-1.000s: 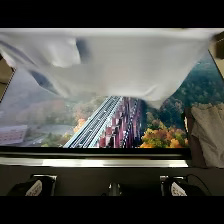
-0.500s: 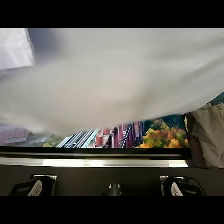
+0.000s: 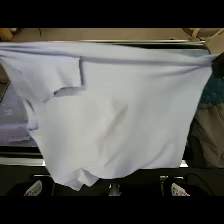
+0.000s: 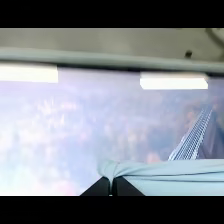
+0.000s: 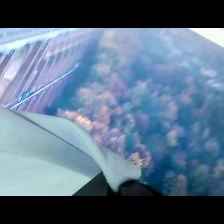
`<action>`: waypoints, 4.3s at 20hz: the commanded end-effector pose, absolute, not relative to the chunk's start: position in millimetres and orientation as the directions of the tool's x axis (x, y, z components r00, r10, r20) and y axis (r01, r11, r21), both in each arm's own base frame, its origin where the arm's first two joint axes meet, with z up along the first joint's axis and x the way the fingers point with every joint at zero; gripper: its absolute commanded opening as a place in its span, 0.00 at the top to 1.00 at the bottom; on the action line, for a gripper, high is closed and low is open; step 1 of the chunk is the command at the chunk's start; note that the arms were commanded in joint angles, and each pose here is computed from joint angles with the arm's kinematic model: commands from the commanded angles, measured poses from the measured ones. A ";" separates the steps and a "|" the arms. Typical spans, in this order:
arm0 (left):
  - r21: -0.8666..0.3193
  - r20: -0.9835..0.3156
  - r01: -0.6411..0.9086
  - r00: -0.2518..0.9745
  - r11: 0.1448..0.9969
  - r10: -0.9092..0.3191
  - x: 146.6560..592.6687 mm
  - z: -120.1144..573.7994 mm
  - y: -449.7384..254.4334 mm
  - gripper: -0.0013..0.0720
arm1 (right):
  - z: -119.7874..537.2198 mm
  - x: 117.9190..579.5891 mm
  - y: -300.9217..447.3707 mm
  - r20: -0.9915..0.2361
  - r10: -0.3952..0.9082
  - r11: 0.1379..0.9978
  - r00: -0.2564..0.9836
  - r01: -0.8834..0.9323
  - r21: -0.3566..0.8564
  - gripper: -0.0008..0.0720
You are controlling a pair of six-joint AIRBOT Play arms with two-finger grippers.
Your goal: Fold the shirts.
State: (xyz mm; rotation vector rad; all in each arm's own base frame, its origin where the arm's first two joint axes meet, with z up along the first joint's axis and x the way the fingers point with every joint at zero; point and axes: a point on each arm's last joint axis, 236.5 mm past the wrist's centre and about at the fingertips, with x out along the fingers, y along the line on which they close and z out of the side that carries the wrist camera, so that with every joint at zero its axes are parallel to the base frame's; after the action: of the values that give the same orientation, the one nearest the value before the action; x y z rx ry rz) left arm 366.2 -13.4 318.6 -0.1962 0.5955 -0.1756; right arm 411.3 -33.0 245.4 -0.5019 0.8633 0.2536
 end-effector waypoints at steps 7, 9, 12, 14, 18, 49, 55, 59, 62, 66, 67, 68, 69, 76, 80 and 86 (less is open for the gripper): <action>-0.336 -0.832 -0.006 0.470 0.942 -0.294 497.4 14.0 -5.3 0.94 | -5.3 553.7 -6.5 -0.899 0.062 0.899 0.434 -0.415 -0.138 0.97; -0.376 -0.791 -0.036 0.532 0.926 -0.301 523.5 4.7 -5.2 0.94 | 7.8 578.5 -8.2 -0.841 0.055 0.903 0.537 -0.386 -0.187 0.97; -0.400 -0.756 -0.034 0.577 0.916 -0.309 542.1 -3.1 -9.9 0.94 | 7.2 587.7 -5.4 -0.822 0.064 0.907 0.567 -0.376 -0.189 0.97; -0.386 -0.766 0.013 0.552 0.923 -0.328 535.0 0.0 -14.5 0.94 | 5.9 577.4 -3.2 -0.844 0.075 0.906 0.531 -0.389 -0.164 0.97; -0.330 -0.872 0.101 0.349 0.938 -0.344 475.1 7.2 -17.9 0.95 | 4.9 502.0 4.3 -0.958 0.104 0.862 0.267 -0.504 -0.047 0.97; -0.386 -0.906 -0.203 -0.103 0.900 -0.411 191.0 -74.2 -38.4 0.24 | -50.0 290.1 -0.3 -0.946 0.299 0.882 -0.124 -0.344 0.324 0.42; -0.468 -0.864 -0.283 -0.052 0.837 -0.500 172.6 -96.6 -71.1 0.25 | -47.0 293.9 -2.1 -0.956 0.284 0.888 -0.075 -0.355 0.292 0.46; -0.451 -0.872 -0.279 -0.068 0.848 -0.486 171.0 -105.3 -79.7 0.25 | -61.3 278.2 -4.9 -0.955 0.270 0.891 -0.120 -0.344 0.295 0.36; -0.458 -0.860 -0.262 -0.113 0.850 -0.498 164.0 -110.7 -92.4 0.40 | -75.0 253.6 3.1 -0.937 0.296 0.883 -0.187 -0.320 0.343 0.31; -0.456 -0.862 -0.249 -0.118 0.855 -0.494 163.9 -111.8 -94.0 0.94 | -89.3 229.5 11.4 -0.926 0.313 0.881 -0.211 -0.298 0.366 0.23; -0.457 -0.862 -0.246 -0.116 0.855 -0.494 164.2 -111.4 -94.1 0.94 | -93.0 227.5 16.6 -0.920 0.333 0.878 -0.208 -0.288 0.383 0.23; -0.457 -0.862 -0.245 -0.116 0.855 -0.494 164.0 -111.3 -94.1 0.94 | -96.0 229.4 23.6 -0.914 0.360 0.872 -0.189 -0.280 0.401 0.23; -0.457 -0.862 -0.245 -0.117 0.855 -0.494 163.9 -111.2 -94.2 0.94 | -97.9 232.3 30.3 -0.907 0.386 0.869 -0.168 -0.264 0.419 0.24; -0.461 -0.860 -0.239 -0.118 0.855 -0.497 164.5 -109.6 -94.7 0.94 | -113.9 220.5 43.2 -0.889 0.428 0.866 -0.162 -0.208 0.454 0.44; -0.474 -0.866 -0.175 -0.084 0.863 -0.493 178.4 -101.7 -93.1 0.94 | -114.1 228.2 40.1 -0.899 0.417 0.869 -0.135 -0.231 0.437 0.96; -0.457 -0.871 0.037 0.183 0.889 -0.456 252.7 -17.5 -83.1 0.95 | -56.1 299.1 25.7 -0.923 0.383 0.867 0.034 -0.356 0.347 0.97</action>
State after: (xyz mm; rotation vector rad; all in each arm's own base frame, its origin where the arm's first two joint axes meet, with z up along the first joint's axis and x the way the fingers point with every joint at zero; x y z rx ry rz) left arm 225.1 -86.0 -56.6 -0.4314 1.4700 -0.3288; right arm 268.9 31.3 -84.1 0.0626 1.5068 0.5772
